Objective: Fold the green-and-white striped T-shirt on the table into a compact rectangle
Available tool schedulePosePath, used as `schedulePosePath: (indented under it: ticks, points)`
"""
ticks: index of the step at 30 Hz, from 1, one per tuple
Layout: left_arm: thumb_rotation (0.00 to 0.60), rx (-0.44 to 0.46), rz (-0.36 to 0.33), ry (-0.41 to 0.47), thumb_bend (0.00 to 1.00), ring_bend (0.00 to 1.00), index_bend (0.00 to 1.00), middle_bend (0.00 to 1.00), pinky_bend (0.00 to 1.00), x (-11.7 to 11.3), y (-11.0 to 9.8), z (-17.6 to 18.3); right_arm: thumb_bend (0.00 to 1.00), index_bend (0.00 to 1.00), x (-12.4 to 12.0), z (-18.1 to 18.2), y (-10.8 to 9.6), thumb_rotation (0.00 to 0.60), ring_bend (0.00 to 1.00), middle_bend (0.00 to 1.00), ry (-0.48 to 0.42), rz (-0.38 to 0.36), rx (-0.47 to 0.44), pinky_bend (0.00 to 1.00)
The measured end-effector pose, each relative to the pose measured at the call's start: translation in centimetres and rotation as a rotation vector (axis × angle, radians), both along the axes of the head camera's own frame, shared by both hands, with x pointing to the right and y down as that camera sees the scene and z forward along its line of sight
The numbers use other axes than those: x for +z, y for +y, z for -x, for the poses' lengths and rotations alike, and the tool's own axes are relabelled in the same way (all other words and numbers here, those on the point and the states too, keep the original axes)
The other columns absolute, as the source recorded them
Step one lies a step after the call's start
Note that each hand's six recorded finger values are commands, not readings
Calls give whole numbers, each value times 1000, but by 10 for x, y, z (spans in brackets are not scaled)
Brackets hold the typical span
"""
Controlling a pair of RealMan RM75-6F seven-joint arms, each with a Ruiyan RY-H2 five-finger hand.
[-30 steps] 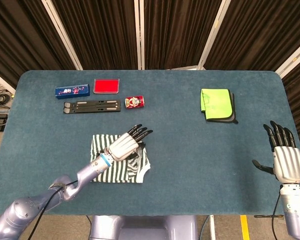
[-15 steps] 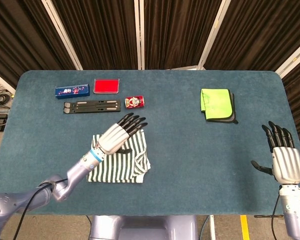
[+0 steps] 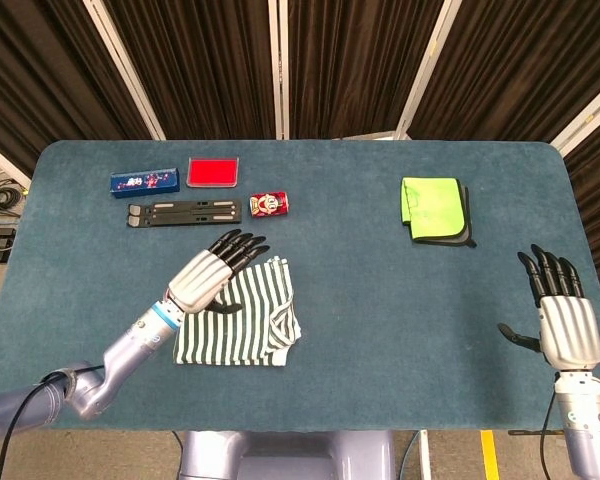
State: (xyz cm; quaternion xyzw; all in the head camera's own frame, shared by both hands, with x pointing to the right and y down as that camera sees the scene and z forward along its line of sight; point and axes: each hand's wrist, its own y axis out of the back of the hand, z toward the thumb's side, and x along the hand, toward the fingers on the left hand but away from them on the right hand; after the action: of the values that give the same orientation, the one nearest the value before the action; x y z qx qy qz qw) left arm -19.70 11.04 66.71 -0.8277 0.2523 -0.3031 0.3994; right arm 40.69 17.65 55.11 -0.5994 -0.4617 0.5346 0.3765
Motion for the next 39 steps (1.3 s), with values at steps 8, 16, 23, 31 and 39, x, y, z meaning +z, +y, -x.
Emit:
schedulePosePath:
  ticks: [8,16,23,31,39]
  points:
    - [600,35,69,-41,0,0,0,0,0,27,20,-30,0,0,0,-3,0,600,0,0,2,1,8,0]
    - [600,62,92,-31,0,0,0,0,0,41,31,-61,0,0,-1,-6,-2,600,0,0,-7,0,20,0]
    - [600,103,110,6,0,0,0,0,0,46,47,-101,0,0,-2,-9,-2,600,0,0,-16,-1,29,0]
    - [600,156,129,-6,0,0,0,0,0,50,67,-118,0,0,-2,-12,-3,600,0,0,-26,7,38,0]
    - [600,81,51,58,0,0,0,0,0,21,46,-104,0,0,0,-11,-2,600,0,0,-39,18,32,0]
